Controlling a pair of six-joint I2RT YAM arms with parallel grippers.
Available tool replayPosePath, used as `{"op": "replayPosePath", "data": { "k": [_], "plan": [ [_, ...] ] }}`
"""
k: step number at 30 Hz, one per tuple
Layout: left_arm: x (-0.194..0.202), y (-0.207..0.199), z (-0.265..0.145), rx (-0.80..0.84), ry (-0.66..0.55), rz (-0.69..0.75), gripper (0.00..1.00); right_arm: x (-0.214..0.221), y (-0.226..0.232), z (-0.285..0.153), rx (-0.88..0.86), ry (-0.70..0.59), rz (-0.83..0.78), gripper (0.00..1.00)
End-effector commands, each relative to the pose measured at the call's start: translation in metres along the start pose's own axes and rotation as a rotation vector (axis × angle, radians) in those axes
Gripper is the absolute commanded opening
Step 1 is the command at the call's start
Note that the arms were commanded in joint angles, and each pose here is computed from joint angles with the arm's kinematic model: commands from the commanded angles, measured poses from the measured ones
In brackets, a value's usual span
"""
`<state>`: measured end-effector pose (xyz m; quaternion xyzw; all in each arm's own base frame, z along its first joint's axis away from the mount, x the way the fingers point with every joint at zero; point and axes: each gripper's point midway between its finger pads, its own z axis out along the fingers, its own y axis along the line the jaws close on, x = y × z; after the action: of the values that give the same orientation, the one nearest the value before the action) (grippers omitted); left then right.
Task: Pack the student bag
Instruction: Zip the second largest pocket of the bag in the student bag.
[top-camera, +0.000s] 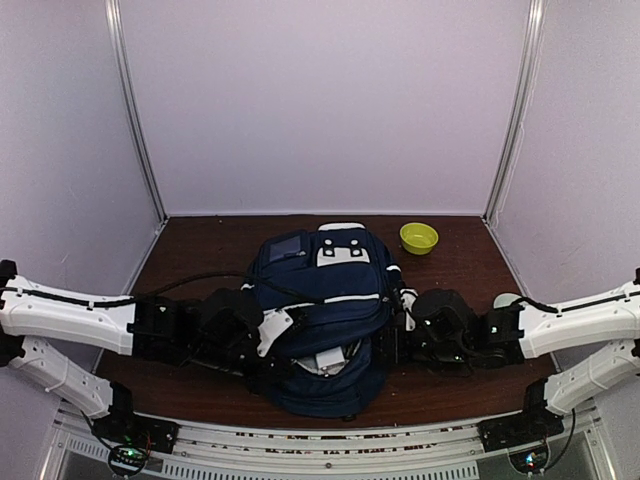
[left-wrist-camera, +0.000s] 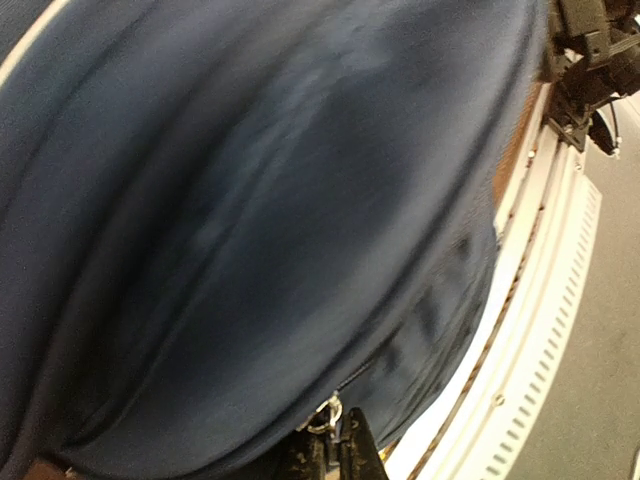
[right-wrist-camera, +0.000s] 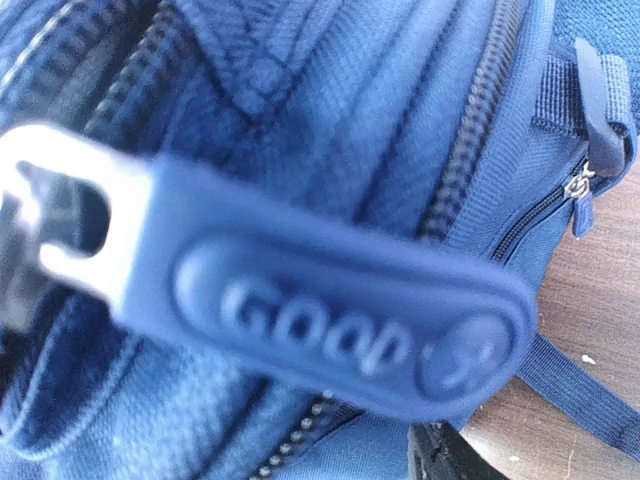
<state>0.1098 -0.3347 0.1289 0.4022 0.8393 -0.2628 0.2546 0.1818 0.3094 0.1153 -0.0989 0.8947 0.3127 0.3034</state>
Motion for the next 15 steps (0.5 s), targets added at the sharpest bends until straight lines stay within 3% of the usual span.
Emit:
{"op": "replayPosePath", "data": {
  "k": [1, 15],
  "plan": [
    [-0.024, -0.038, 0.000, 0.096, -0.018, 0.042, 0.00, -0.014, 0.033, -0.013, -0.115, -0.040, 0.016, 0.53],
    [-0.072, -0.112, 0.017, 0.301, -0.040, 0.059, 0.00, -0.017, 0.021, -0.029, -0.082, -0.073, 0.002, 0.53]
  ]
}}
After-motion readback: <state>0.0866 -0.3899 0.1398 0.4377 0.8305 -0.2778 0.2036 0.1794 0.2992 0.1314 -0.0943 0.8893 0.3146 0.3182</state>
